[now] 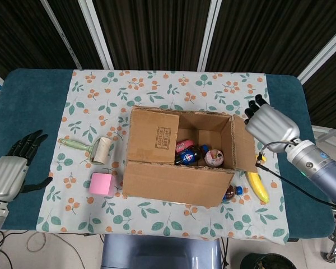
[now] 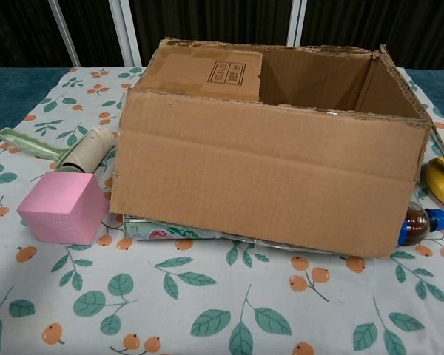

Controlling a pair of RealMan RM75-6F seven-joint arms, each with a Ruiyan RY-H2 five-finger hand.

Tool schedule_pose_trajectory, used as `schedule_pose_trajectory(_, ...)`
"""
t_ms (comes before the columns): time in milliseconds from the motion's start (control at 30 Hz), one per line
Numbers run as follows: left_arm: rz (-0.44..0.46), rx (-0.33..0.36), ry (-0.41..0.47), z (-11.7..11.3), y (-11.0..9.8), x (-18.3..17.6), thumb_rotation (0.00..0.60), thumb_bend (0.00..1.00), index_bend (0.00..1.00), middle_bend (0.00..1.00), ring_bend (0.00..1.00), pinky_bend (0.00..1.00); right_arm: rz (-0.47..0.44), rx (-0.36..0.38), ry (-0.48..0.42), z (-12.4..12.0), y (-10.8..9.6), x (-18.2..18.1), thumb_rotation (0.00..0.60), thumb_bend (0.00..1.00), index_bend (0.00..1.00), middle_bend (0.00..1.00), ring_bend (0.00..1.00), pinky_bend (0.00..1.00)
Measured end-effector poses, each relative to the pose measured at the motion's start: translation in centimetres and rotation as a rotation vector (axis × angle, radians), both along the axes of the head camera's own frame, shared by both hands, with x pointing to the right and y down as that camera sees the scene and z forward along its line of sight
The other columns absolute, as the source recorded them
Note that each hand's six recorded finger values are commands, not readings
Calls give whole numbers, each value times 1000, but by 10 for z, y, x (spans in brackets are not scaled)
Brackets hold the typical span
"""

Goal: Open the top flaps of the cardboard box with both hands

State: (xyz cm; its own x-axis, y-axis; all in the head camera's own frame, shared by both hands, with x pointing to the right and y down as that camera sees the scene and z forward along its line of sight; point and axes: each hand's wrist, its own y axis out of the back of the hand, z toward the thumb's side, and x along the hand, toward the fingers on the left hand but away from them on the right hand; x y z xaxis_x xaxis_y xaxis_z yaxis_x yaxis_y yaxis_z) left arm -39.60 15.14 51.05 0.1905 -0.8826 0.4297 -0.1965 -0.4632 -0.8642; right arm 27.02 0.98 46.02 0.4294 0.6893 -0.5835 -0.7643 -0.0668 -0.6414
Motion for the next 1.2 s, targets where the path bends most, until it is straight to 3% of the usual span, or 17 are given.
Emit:
schedule_pose_trajectory(167, 37, 34, -31, -1, -16, 7, 600, 172, 0, 0, 10, 111, 212, 73, -175, 1, 10, 32, 600, 384, 95, 126, 119, 227)
schedule_pose_trajectory(267, 73, 47, -47, -1, -26, 15, 600, 172, 0, 0, 10, 110, 383, 115, -290, 6, 26, 61, 600, 321, 34, 94, 96, 227)
schedule_pose_trajectory(333, 103, 56, -60, -2, -34, 22, 600, 177, 0, 0, 10, 111, 505, 137, -377, 13, 44, 81, 600, 311, 28, 89, 91, 227)
schedule_pose_trajectory(433, 161, 68, -82, -3, -46, 35, 600, 282, 0, 0, 10, 111, 668, 155, -492, 24, 75, 108, 600, 320, 15, 88, 90, 226)
schedule_pose_trajectory(500, 204, 71, -91, -4, -55, 45, 600, 369, 0, 0, 10, 111, 756, 165, -542, 32, 97, 124, 600, 382, 11, 88, 90, 226)
schedule_pose_trajectory(567, 254, 71, -100, -5, -63, 57, 600, 467, 0, 0, 10, 112, 811, 172, -567, 38, 115, 134, 600, 514, 11, 88, 89, 226)
schedule_pose_trajectory(667, 342, 67, -114, -6, -76, 78, 600, 606, 0, 1, 10, 121, 854, 178, -605, 43, 129, 141, 600, 632, 12, 89, 89, 226)
schedule_pose_trajectory(867, 560, 46, -147, -6, -100, 134, 600, 826, 0, 53, 58, 173, 881, 197, -691, 54, 148, 151, 600, 681, 56, 105, 89, 226)
schedule_pose_trajectory(1200, 923, 32, -257, 15, -130, 245, 600, 903, 22, 107, 81, 205, 857, 208, -782, 79, 162, 161, 600, 684, 86, 120, 89, 226)
